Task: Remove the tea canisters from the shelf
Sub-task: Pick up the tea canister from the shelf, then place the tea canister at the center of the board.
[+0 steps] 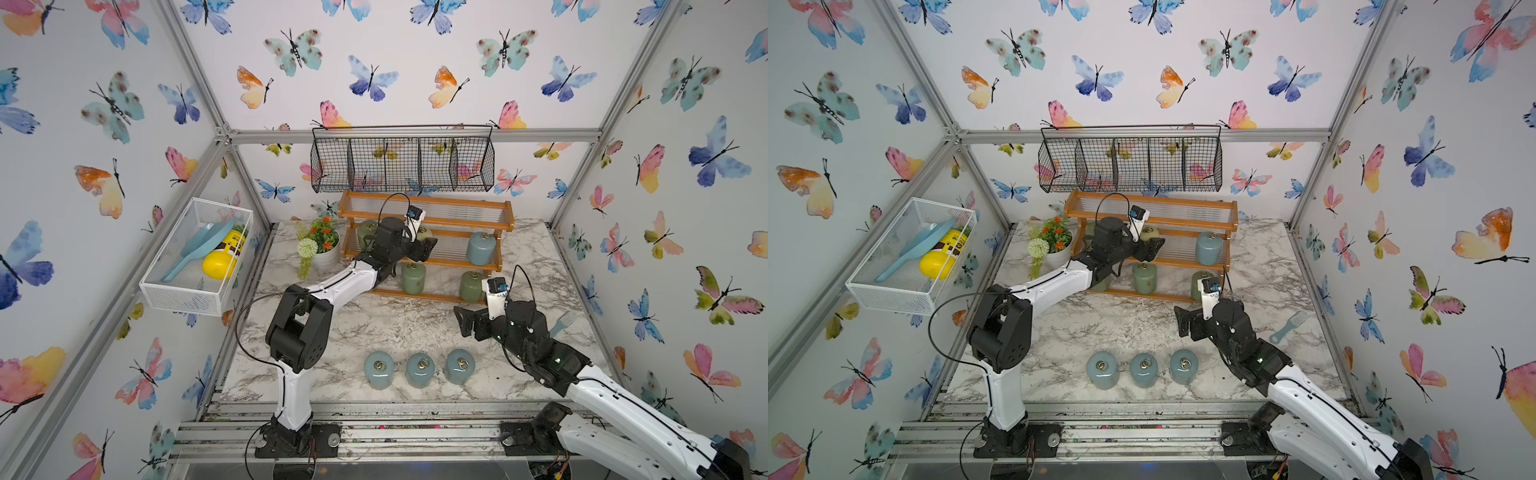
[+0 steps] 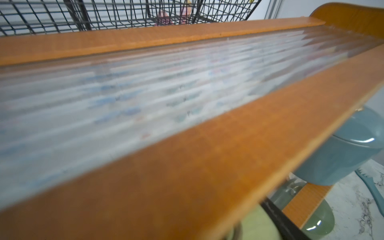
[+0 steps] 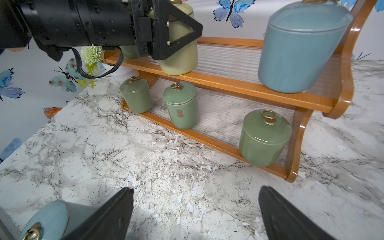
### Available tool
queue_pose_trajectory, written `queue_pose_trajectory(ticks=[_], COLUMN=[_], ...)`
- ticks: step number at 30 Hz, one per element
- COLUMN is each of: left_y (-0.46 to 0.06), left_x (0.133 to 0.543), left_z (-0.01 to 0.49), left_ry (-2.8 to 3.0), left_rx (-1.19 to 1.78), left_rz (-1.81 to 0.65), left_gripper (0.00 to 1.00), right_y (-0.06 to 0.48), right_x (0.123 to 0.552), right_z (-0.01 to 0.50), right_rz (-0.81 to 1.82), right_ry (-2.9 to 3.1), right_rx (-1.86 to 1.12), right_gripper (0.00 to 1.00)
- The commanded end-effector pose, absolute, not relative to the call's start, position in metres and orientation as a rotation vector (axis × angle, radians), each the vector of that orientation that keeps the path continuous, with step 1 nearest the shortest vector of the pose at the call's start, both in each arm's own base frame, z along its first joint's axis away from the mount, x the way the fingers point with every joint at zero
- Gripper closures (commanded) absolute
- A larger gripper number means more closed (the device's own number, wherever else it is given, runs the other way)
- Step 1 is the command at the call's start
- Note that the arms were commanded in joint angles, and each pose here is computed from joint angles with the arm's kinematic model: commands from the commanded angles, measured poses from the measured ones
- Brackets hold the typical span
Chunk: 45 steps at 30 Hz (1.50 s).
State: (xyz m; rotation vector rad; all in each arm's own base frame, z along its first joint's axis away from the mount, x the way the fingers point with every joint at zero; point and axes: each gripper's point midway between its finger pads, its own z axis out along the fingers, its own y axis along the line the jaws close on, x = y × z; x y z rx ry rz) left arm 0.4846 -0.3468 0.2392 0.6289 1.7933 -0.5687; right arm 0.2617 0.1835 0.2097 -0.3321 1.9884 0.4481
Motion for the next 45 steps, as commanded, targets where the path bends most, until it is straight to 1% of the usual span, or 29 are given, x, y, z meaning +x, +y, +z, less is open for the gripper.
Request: queue_pose_trajectory(ticks=[1,9,19,28,33,40,45], left_y=[-0.343,-0.308,-0.239,-0.171,-0.153,-0.128,-0.118], left_x=[0.464,0.428,0.383,0.347,0.323,0.292,0.276], left_z=[0.299,0.308,0.282,0.237,0.216,0.172,0.149], left_ry=[1.665,1.665,1.776,1.901,1.932,2.018,2.044], left_rx=[0.644,0.609,0.478,0.340,0.254,0.140,0.075], left_rz=[-0.611,-0.591,-0.489,-0.420,-0.428,-0.413,-0.423], left_gripper=[0.26,0.26,0.26,0.26,0.27,0.27,0.28], right_y=[0.183,0.188,0.192,0.196,0.198,0.201,0.204], right_x=[0.262,0.262,0.261,0.259,0.258,0.258,0.258], right_z=[0.210,0.208,0.204,0.198,0.196,0.191,0.188], right_rz=[0.445,0.463,0.489,0.518,0.524,0.532,0.545], right_ry=[1.996,2.001,2.006,2.017,2.019,2.032,2.037], right_rx=[-0.347,-0.362,-0.375,-0.401,-0.408,-0.431,-0.438], right_gripper=[0.00,0.00,0.00,0.00,0.00,0.00,0.00])
